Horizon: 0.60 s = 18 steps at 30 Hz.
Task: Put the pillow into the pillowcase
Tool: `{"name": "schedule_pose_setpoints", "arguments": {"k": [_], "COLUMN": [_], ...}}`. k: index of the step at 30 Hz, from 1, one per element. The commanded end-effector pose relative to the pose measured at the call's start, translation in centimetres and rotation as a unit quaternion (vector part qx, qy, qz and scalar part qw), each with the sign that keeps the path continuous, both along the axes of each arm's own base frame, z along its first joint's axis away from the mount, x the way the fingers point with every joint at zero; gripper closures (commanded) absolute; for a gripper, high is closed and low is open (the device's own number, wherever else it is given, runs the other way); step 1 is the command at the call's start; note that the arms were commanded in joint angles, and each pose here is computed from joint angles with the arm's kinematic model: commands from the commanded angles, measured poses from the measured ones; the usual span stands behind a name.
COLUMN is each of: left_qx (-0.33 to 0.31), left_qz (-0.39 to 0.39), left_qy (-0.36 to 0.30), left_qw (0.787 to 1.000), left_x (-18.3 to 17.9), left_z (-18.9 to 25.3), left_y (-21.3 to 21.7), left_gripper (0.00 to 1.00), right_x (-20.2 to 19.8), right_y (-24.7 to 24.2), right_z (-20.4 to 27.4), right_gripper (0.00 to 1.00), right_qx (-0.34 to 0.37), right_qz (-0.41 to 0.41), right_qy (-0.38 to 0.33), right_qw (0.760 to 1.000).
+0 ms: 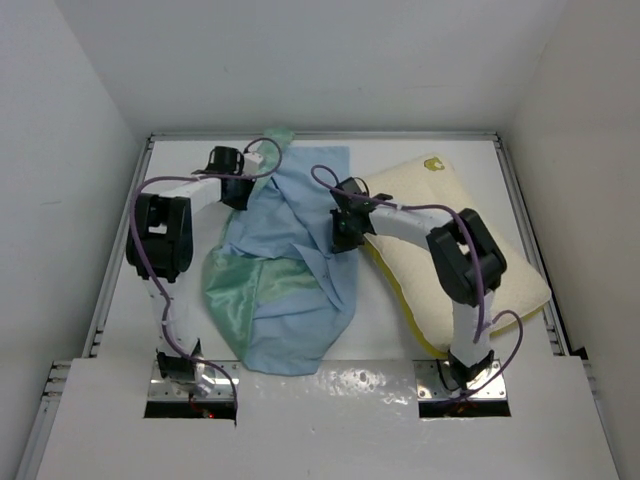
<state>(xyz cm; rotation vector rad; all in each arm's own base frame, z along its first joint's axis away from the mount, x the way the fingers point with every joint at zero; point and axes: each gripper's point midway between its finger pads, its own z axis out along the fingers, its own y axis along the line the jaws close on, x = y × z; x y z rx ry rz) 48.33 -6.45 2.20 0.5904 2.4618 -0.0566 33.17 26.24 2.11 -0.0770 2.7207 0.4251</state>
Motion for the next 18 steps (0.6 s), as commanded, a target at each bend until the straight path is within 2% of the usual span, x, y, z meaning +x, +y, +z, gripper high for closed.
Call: {"name": "schedule_pose_setpoints", "arguments": {"k": [1,2,3,4,5,6,7,8,9,10,12,13,14,15,16,17,18], "left_qx": [-0.016,-0.028,-0.049,-0.053,-0.050,-0.047,-0.043,-0.043,-0.035,-0.037,-0.052,-0.061,-0.070,-0.078,-0.075,-0.075,-0.071], "left_qz": [0.068,0.094,0.100,0.128,0.126,0.134,0.138,0.150,0.139,0.135,0.108,0.093,0.068,0.056,0.057,0.062,0.061], "left_qy": [-0.046,-0.034,-0.057,-0.037,-0.054,-0.034,-0.023,-0.011,0.022,0.041,0.109,0.137,0.149,0.170,0.158,0.149,0.114], "left_qw": [0.996,0.995,0.992,0.990,0.989,0.989,0.989,0.988,0.989,0.989,0.987,0.984,0.984,0.981,0.983,0.984,0.989], "left_x": [0.0,-1.6,-2.3,-4.6,-5.9,-7.9,-9.5,-12.1,-14.6,-16.2,-20.9,-22.5,-23.4,-24.7,-24.1,-23.4,-21.5], "left_z": [4.9,4.5,7.1,6.1,8.0,7.8,7.6,7.5,6.7,6.2,4.5,3.7,3.6,3.7,4.6,5.5,7.9], "left_y": [4.3,6.8,7.5,10.1,11.0,12.0,12.9,14.2,14.5,14.6,13.6,12.8,12.1,11.5,11.7,11.9,12.4], "left_gripper": [1.00,1.00,1.00,1.00,1.00,1.00,1.00,1.00,1.00,1.00,0.99,0.92,0.68,0.53,0.42,0.34,0.31], "right_x": [4.8,6.3,7.6,10.8,13.9,15.4,17.0,18.5,20.2,21.2,22.1,22.0,21.6,21.2,20.2,18.7,17.7], "right_y": [4.1,4.3,5.0,6.5,8.3,9.1,10.0,11.1,12.6,13.5,14.7,14.6,14.2,13.8,13.2,12.4,11.6], "right_z": [3.1,3.7,4.6,6.9,11.5,13.1,12.2,13.4,17.5,16.3,17.9,18.8,17.8,17.9,19.9,18.0,17.6], "right_gripper": [1.00,1.00,1.00,1.00,1.00,1.00,1.00,1.00,1.00,1.00,1.00,0.99,0.89,0.72,0.47,0.37,0.30], "right_qx": [0.053,0.057,0.065,0.084,0.113,0.122,0.123,0.139,0.179,0.189,0.227,0.232,0.218,0.208,0.204,0.177,0.146], "right_qz": [0.005,0.002,0.003,0.003,0.008,0.007,0.003,0.002,0.002,0.003,0.002,0.004,0.011,0.021,0.034,0.049,0.076], "right_qy": [-0.048,-0.058,-0.069,-0.104,-0.159,-0.183,-0.187,-0.207,-0.247,-0.247,-0.269,-0.277,-0.273,-0.276,-0.288,-0.263,-0.266], "right_qw": [0.997,0.997,0.995,0.991,0.981,0.976,0.975,0.968,0.952,0.950,0.936,0.932,0.937,0.938,0.935,0.947,0.950]}}
